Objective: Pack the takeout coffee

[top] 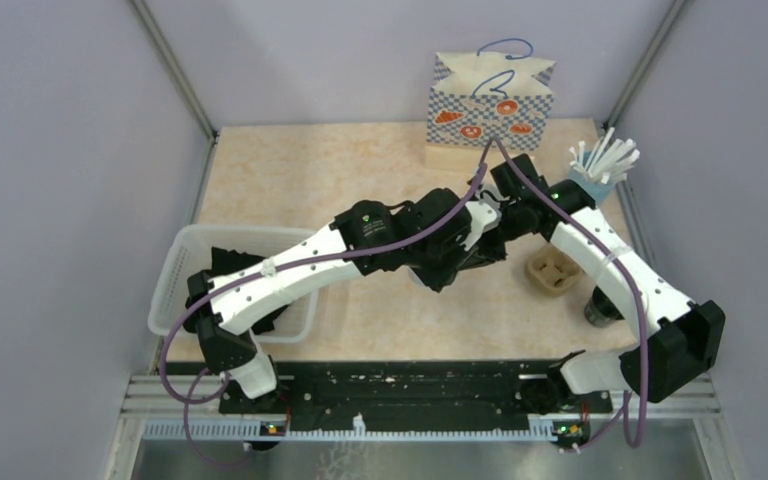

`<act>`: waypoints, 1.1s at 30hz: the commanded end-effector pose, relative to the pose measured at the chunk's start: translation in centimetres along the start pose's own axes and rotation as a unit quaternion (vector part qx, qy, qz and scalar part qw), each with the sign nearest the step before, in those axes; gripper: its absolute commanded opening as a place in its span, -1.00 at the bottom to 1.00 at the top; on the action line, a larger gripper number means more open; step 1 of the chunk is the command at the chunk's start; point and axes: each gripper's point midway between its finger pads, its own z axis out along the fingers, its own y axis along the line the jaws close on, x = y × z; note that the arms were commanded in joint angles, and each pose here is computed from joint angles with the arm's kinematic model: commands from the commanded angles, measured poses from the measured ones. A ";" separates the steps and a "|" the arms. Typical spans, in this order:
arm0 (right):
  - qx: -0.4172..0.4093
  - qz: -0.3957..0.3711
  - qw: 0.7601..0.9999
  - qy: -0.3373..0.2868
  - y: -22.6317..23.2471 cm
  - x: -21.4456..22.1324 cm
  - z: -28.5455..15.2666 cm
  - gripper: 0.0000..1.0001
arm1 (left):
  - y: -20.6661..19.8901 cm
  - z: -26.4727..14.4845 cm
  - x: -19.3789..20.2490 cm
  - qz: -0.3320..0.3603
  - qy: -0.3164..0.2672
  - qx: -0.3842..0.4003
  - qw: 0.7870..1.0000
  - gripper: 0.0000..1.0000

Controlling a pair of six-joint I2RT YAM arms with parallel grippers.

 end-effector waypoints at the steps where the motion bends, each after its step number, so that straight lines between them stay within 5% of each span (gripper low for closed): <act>1: -0.017 -0.014 1.000 -0.015 0.8 0.1 -0.5 -1.00 | -0.3 -0.1 0.2 0.000 0.005 0.011 1.000 -0.38; 13: -0.028 -0.010 0.999 -0.018 1.3 -0.2 -0.4 -1.00 | -1.1 0.7 1.1 -0.001 0.023 0.034 0.999 -0.32; 26: -0.026 -0.021 0.999 -0.035 1.4 -0.6 -0.9 -1.00 | -0.1 0.5 0.8 -0.016 0.014 0.001 1.000 -1.00; 33: -0.064 -0.001 0.986 -0.153 0.9 -3.8 -5.7 -0.16 | 0.3 -2.8 -1.7 -0.099 -0.035 0.050 0.993 -1.00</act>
